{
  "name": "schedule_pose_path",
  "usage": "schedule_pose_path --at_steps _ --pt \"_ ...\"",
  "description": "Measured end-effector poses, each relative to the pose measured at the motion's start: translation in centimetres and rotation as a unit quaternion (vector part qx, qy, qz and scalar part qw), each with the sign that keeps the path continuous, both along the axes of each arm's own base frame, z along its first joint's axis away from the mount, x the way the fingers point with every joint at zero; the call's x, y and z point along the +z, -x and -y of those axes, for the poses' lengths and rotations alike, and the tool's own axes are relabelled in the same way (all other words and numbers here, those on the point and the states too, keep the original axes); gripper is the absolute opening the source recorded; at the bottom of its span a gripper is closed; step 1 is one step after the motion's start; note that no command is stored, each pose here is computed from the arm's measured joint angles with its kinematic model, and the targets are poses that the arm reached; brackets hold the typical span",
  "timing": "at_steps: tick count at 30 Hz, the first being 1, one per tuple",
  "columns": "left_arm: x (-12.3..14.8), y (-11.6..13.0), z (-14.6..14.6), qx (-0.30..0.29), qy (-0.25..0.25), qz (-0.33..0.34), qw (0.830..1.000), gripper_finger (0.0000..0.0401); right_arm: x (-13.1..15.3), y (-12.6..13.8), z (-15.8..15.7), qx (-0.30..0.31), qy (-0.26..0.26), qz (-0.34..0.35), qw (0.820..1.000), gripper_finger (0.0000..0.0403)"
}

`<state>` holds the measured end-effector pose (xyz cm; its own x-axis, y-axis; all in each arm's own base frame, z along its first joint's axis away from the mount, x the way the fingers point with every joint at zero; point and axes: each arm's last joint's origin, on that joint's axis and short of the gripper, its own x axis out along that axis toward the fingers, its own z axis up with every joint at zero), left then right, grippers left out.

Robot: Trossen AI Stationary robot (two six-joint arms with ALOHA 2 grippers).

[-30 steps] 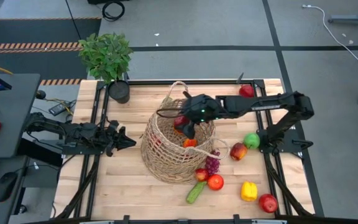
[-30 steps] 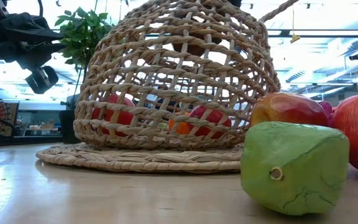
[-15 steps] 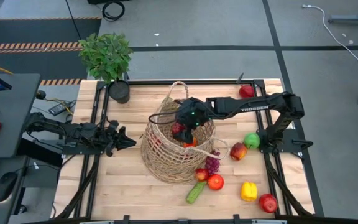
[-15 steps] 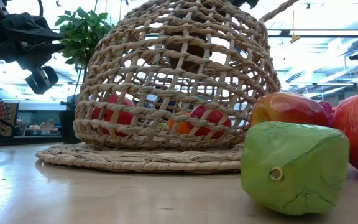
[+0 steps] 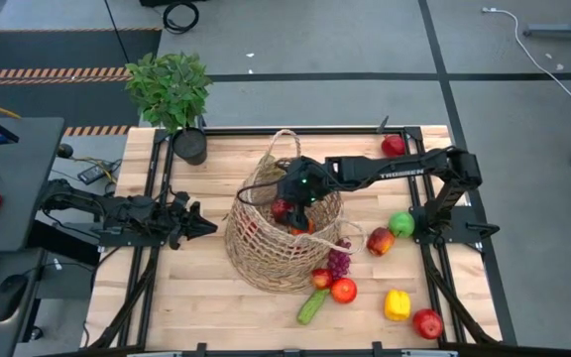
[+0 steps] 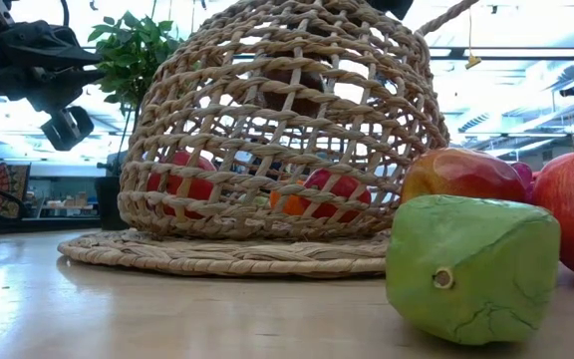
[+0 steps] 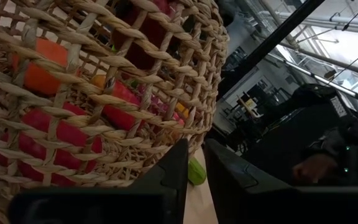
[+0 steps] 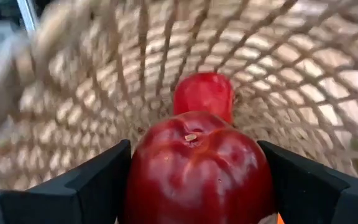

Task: Build produce basket
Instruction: Put the red apple into the brown basket, then put the yellow bell pepper into the brown basket

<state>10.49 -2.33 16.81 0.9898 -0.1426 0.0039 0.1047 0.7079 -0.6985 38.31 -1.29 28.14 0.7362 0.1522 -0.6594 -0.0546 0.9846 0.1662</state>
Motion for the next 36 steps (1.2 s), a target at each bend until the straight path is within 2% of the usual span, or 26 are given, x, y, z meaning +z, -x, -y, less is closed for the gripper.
schedule_pose_path --at_steps 2,6,12,18,21,28,33,36 --pt "0.0 0.0 0.0 0.000 0.000 0.000 1.000 0.0063 -0.4 -0.5 -0.2 0.016 0.006 0.011 1.000 0.0344" --pt "0.0 0.0 0.0 0.000 0.000 -0.001 1.000 0.0058 -1.3 -1.1 -0.4 0.043 -0.016 0.005 0.999 0.0344" --pt "0.0 0.0 0.0 0.000 0.000 0.000 1.000 0.0061 -2.2 -1.3 -0.2 0.051 -0.017 -0.010 0.999 0.0345" --pt "0.0 0.0 0.0 0.000 0.000 0.000 1.000 0.0060 -2.7 -1.1 0.6 0.060 -0.033 -0.030 0.997 0.0389" --pt "0.0 0.0 0.0 0.000 0.000 0.000 1.000 0.0058 -2.4 -0.9 1.1 0.054 -0.032 -0.030 0.998 0.0393" --pt "0.0 0.0 0.0 0.000 0.000 0.000 1.000 0.0057 1.8 1.4 1.3 0.047 -0.018 0.020 0.999 0.0378" --pt "0.0 0.0 0.0 0.000 0.000 0.000 1.000 0.0061 6.4 4.3 0.7 0.042 0.013 0.088 0.995 0.0378" --pt "0.0 0.0 0.0 0.000 0.000 0.000 1.000 0.0059 9.3 6.5 -0.5 0.058 0.023 0.142 0.988 0.0378"
